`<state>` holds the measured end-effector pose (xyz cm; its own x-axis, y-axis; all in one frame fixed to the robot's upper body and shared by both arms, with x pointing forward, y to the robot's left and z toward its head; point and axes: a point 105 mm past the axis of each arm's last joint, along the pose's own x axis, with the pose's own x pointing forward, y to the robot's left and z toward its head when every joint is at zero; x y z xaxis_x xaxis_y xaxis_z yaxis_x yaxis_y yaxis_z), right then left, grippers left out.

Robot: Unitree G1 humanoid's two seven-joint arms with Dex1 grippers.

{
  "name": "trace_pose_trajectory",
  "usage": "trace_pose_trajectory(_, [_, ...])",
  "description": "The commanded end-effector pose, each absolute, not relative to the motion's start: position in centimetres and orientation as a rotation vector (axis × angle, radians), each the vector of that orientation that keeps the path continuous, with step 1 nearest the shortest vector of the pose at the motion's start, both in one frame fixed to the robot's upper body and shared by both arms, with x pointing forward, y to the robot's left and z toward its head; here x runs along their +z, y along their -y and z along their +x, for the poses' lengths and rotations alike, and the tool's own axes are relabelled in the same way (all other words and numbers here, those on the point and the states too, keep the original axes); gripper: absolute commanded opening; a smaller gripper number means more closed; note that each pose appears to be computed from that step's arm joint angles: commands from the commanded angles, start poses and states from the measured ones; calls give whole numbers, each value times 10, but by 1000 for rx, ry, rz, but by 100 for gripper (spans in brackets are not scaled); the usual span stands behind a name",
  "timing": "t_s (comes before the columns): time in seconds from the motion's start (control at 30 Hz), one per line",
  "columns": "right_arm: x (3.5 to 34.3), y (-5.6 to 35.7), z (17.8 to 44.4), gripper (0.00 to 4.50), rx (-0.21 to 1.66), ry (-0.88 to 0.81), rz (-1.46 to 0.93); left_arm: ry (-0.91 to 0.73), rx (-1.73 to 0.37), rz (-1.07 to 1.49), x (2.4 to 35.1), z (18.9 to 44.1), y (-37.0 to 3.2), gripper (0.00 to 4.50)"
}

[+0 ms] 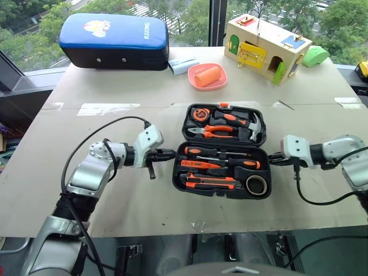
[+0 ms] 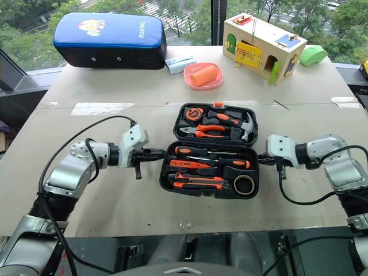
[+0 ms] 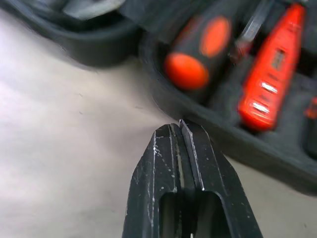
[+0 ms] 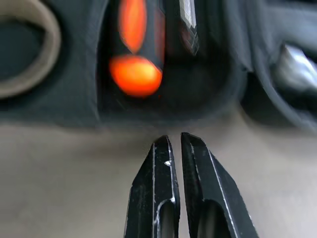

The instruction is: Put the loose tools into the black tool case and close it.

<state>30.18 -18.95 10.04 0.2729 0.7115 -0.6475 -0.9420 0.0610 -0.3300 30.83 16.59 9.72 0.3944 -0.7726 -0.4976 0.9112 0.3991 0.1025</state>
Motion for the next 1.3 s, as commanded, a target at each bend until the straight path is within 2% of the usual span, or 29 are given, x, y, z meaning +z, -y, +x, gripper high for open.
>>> trace_pose_trajectory(0.03, [115, 170, 286, 1, 1425, -239, -847, -354, -1205, 373, 109, 292, -146, 7])
trace_pose_trajectory(0.2, [112, 171, 262, 1, 1518, -261, -860, -383, -1299, 329, 108, 263, -138, 7])
trace_pose_trajectory(0.33, [107, 179, 258, 1, 1503, -301, -891, -421, -1302, 364, 101, 252, -144, 7])
trace_pose_trajectory(0.47, [103, 199, 276, 1, 1389, -357, -967, -437, -1187, 398, 100, 267, -167, 7])
trace_pose_trajectory(0.6, [103, 209, 283, 1, 1359, -381, -993, -446, -1149, 420, 103, 274, -181, 7])
trace_pose_trajectory(0.87, [110, 197, 310, 1, 1288, -306, -1024, -377, -1098, 361, 114, 296, -168, 7])
trace_pose_trajectory(1.07, [117, 174, 297, 1, 1397, -233, -962, -374, -1185, 341, 110, 285, -145, 7])
trace_pose_trajectory(1.3, [114, 177, 274, 1, 1462, -272, -949, -427, -1220, 345, 99, 267, -144, 7])
